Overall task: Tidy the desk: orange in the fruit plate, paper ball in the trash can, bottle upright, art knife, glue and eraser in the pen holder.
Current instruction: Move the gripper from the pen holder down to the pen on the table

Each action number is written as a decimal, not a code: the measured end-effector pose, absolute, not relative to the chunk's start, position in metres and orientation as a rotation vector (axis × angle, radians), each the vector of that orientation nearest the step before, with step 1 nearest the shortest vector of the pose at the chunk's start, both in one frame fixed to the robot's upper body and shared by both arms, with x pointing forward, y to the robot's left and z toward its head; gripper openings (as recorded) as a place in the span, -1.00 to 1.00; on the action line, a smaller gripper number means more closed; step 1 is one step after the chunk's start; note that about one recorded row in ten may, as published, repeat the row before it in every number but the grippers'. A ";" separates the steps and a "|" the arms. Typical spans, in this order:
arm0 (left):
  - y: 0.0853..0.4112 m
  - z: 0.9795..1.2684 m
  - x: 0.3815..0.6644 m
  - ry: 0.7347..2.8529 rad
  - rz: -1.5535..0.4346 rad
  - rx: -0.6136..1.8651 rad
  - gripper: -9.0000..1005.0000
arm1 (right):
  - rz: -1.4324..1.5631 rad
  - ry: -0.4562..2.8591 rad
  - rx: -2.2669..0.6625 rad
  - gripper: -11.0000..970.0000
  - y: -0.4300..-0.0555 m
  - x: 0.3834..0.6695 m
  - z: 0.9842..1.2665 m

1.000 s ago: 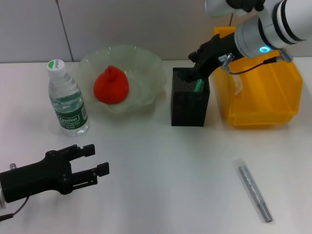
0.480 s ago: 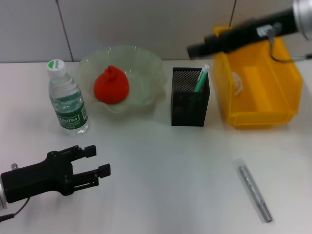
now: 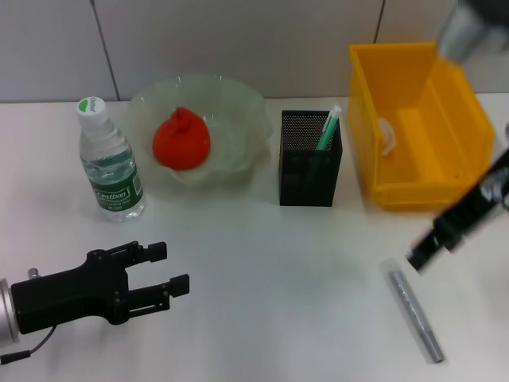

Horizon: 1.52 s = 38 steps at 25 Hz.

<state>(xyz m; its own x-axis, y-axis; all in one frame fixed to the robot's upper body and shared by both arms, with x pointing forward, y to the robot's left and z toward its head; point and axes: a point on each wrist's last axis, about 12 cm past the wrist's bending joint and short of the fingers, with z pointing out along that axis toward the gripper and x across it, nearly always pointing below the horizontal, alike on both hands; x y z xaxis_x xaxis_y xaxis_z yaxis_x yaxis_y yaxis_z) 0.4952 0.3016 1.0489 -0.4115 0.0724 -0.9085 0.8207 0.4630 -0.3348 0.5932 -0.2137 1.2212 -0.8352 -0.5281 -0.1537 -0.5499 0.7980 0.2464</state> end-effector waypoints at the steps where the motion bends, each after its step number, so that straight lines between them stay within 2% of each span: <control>1: 0.302 1.049 0.495 1.804 -1.034 0.758 0.57 | 0.370 2.941 -0.887 0.38 -0.211 0.592 1.217; 5: 0.303 1.049 0.494 1.803 -1.034 0.759 0.57 | 0.221 3.027 -0.947 0.38 -0.200 0.591 1.198; 18: 0.301 1.048 0.494 1.798 -1.031 0.761 0.57 | 0.172 3.015 -1.033 0.36 -0.184 0.599 1.161; 38: 0.302 1.047 0.493 1.803 -1.025 0.752 0.57 | 0.115 2.962 -1.171 0.29 -0.172 0.595 1.136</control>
<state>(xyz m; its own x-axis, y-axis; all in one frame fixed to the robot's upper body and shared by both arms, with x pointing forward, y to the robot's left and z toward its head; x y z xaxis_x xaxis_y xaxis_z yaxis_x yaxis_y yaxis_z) 0.4932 0.3024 1.0471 -0.4084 0.0698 -0.9101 0.8179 0.4708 -0.3308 0.5951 -0.1718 1.1357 -0.7290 -0.6843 0.0159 -0.6810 0.7275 0.0835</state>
